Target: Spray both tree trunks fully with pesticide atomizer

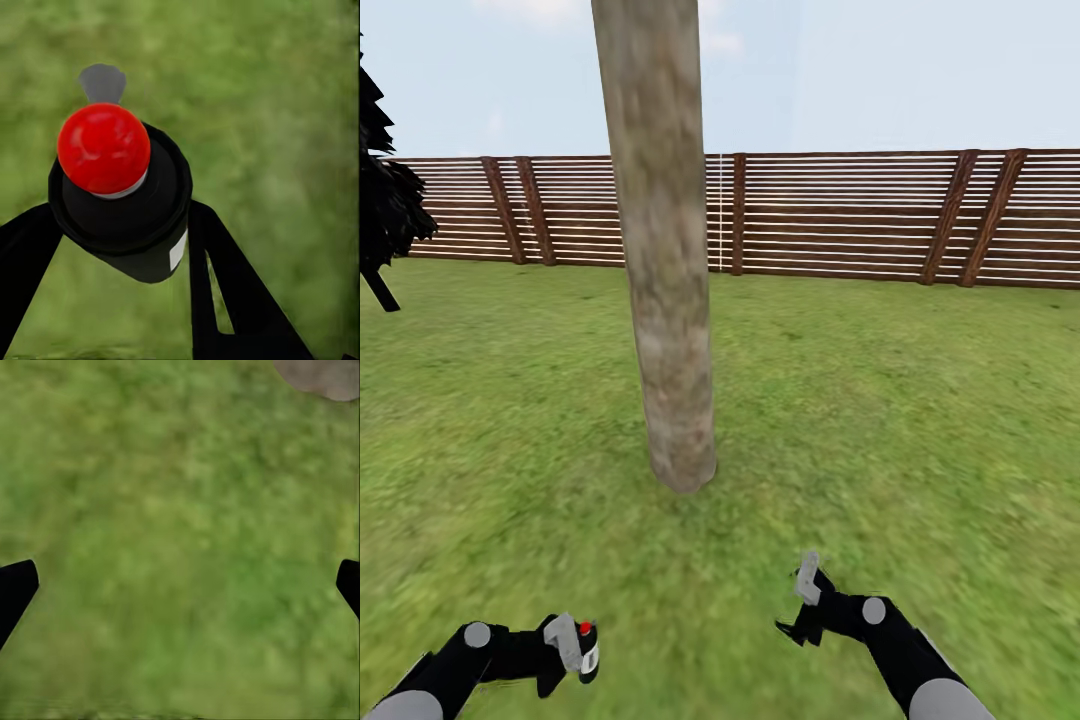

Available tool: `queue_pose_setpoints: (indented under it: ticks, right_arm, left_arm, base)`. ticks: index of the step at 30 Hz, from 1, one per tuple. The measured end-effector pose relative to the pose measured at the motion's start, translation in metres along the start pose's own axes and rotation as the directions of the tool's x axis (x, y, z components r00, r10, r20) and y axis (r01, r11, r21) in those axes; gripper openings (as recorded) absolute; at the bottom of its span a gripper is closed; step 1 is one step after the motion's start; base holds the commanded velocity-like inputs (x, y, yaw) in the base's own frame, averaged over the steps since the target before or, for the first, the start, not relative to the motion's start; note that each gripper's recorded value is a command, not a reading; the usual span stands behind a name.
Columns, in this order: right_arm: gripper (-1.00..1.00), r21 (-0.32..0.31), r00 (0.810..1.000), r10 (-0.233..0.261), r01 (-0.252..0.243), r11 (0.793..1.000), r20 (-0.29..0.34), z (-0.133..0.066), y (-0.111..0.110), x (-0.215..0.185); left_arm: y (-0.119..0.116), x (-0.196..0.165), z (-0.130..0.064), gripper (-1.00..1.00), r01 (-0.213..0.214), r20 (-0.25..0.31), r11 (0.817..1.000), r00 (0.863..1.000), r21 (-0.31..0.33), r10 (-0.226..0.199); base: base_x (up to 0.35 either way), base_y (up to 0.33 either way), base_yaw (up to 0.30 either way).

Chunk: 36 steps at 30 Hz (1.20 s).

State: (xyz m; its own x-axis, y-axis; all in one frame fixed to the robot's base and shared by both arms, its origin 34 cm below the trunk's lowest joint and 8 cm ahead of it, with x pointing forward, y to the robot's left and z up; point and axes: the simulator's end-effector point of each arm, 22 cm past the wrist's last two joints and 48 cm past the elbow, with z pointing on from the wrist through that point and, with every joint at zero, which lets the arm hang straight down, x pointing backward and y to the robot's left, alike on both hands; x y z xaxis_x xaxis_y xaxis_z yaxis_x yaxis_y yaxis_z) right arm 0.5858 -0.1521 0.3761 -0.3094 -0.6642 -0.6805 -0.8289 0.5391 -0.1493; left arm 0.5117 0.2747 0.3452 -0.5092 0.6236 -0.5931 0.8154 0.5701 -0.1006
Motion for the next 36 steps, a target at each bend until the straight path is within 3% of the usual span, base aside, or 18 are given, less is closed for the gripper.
queue_pose_setpoints:
  ticks: [3, 6, 9, 18, 19, 28, 29, 36]
  right_arm:
    - [1.0, -0.086, 0.999, -0.051, 0.05, 0.995, -0.013, 0.002, 0.016, -0.006]
    - [1.0, -0.125, 0.996, -0.084, 0.082, 0.989, -0.012, 0.006, 0.026, -0.012]
    - [1.0, -0.129, 0.997, -0.071, 0.07, 0.989, 0.0, 0.012, 0.035, -0.019]
    - [1.0, -0.247, 0.999, -0.033, 0.038, 0.968, 0.022, 0.025, 0.089, -0.032]
    - [-1.0, -0.256, 0.999, -0.032, 0.037, 0.966, 0.026, 0.025, 0.093, -0.035]
    - [-1.0, -0.338, 0.996, -0.053, 0.073, 0.938, 0.071, 0.032, 0.127, -0.066]
    - [-1.0, -0.419, 0.99, -0.121, 0.141, 0.897, 0.074, 0.03, 0.152, -0.068]
    - [-1.0, -0.423, 0.989, -0.131, 0.15, 0.894, 0.075, 0.029, 0.152, -0.07]
  left_arm:
    - [-0.005, -0.003, -0.005, -1.0, -0.036, -0.05, 0.998, 0.998, 0.058, 0.038]
    - [-0.011, -0.01, 0.0, -1.0, -0.065, -0.056, 0.995, 0.996, 0.077, 0.069]
    - [-0.03, -0.008, 0.011, -1.0, -0.063, -0.044, 0.993, 0.997, 0.101, 0.068]
    - [-0.067, -0.016, 0.027, -1.0, -0.101, -0.073, 0.974, 0.99, 0.204, 0.118]
    - [-0.071, -0.018, 0.029, -1.0, -0.105, -0.071, 0.971, 0.99, 0.216, 0.123]
    - [-0.098, -0.042, 0.047, -1.0, -0.147, -0.042, 0.953, 0.986, 0.265, 0.164]
    - [-0.108, -0.046, 0.053, -1.0, -0.177, -0.044, 0.941, 0.979, 0.289, 0.198]
    - [-0.121, -0.065, 0.066, -1.0, -0.193, -0.015, 0.938, 0.979, 0.287, 0.206]
  base:
    - [0.0, 0.0, 0.0]
    - [0.0, 0.0, 0.0]
    - [0.0, 0.0, 0.0]
    - [0.0, 0.0, 0.0]
    - [0.0, 0.0, 0.0]
    - [0.0, 0.0, 0.0]
    - [0.0, 0.0, 0.0]
    - [0.0, 0.0, 0.0]
